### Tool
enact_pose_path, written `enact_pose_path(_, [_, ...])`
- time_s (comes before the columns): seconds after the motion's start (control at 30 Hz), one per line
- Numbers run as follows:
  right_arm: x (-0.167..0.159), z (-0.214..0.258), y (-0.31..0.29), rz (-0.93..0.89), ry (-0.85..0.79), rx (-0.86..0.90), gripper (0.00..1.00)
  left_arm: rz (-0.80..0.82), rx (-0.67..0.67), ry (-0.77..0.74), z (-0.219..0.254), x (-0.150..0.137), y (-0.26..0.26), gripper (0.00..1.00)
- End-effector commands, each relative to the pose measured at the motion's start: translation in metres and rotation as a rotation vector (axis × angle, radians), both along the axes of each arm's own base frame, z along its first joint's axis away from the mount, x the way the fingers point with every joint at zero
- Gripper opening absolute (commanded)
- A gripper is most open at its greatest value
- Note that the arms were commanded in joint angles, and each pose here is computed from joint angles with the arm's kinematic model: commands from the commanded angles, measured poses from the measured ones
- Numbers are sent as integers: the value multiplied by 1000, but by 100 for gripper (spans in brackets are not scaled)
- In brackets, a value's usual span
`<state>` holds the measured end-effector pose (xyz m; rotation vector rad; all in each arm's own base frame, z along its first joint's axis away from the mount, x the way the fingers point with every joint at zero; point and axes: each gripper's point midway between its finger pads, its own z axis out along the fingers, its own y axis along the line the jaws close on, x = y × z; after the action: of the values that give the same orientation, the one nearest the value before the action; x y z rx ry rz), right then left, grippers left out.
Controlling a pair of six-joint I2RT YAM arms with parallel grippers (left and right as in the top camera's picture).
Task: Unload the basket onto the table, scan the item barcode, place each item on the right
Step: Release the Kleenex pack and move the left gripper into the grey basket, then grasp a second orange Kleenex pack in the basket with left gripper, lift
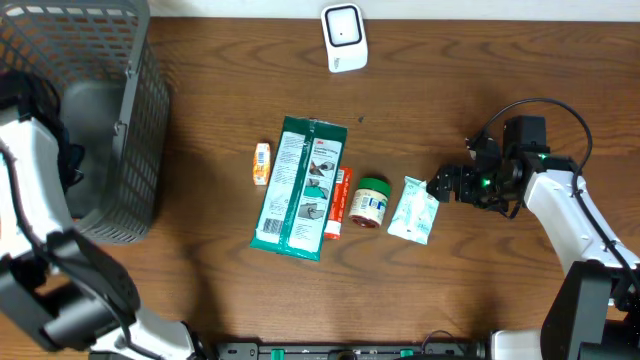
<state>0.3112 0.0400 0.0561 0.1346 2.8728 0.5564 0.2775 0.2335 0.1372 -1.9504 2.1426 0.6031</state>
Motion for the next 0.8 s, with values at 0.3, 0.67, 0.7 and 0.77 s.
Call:
enact_pose_path(0.3, [-1, 1, 3, 9, -3, 0, 99, 68, -23, 35, -31, -3, 0, 81])
enact_pose_path(0.67, [-1, 1, 3, 10, -4, 0, 99, 77, -17, 23, -54, -6, 3, 81])
enact_pose_path(0.7, [-1, 1, 3, 10, -3, 0, 99, 80, -17, 24, -56, -7, 3, 81])
enact_pose_path(0.77, [-1, 1, 3, 9, -3, 0, 99, 83, -17, 24, -58, -9, 4, 81])
